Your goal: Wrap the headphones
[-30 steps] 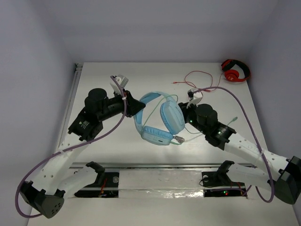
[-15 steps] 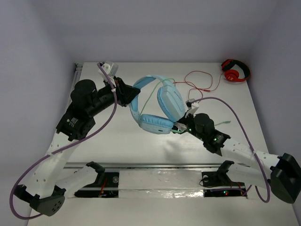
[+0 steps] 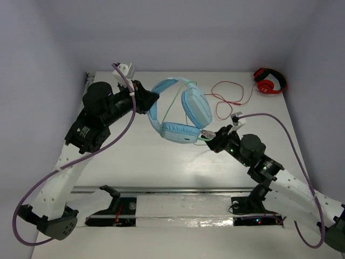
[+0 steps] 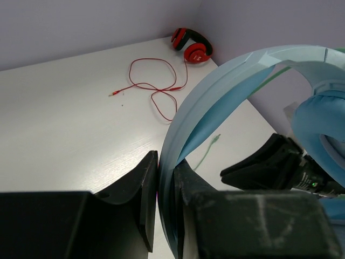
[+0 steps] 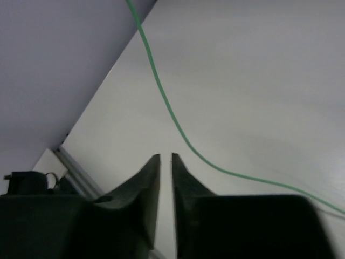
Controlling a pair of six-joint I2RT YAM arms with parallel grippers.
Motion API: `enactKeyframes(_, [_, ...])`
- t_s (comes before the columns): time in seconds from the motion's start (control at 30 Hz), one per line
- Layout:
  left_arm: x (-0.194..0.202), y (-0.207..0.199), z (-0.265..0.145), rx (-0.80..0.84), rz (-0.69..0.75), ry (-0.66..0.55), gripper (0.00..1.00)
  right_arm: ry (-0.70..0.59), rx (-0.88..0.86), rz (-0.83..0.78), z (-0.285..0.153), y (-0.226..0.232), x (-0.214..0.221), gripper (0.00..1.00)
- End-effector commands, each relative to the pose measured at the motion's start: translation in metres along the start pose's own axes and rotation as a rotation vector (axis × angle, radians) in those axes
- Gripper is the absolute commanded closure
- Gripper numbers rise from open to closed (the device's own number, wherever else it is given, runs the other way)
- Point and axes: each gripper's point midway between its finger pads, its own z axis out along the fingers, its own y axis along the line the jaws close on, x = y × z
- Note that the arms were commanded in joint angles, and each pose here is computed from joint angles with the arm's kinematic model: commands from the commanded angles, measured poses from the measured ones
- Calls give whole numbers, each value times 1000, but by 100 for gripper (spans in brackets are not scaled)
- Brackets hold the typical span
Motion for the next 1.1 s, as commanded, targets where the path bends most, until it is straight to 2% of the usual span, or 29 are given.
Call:
enactKeyframes(0.0, [-53, -19, -12, 36, 13, -151, 100, -62, 140, -32, 5, -18, -25, 74])
enactKeyframes(0.03, [-56, -20, -13, 41, 15, -157, 100, -38, 144, -42, 9, -19, -21, 48])
enactKeyframes(0.07, [-56, -21, -13, 44, 17, -156, 100, -6, 115, -48, 14, -14, -15, 41])
enactKeyframes(0.13, [-57, -22, -11, 46, 19, -149, 100, 49, 96, -56, 26, -14, -1, 29])
enactKeyframes(0.23, [-55, -21, -10, 45, 19, -141, 100, 53, 47, -68, 38, -11, 9, 23])
enactKeyframes(0.33, [-55, -19, -8, 36, 19, -143, 100, 41, -5, -88, 53, -3, 7, 23])
enactKeyframes(0.47, [-56, -19, -8, 36, 22, -140, 100, 54, 80, -82, 79, -23, 19, 27])
enactKeyframes(0.73, [-62, -22, -10, 41, 31, -146, 100, 141, 97, -55, 100, -40, 60, 31])
enactKeyframes(0.93, [-71, -19, -13, 11, 44, -166, 100, 124, 58, -9, 103, -33, 61, 34])
enactKeyframes(1.0, [-77, -20, -17, 5, 54, -179, 100, 115, 53, 26, 101, -33, 63, 40])
enactKeyframes(1.07, [-81, -22, -19, 11, 52, -193, 100, 161, -1, 88, 93, -28, 83, 54])
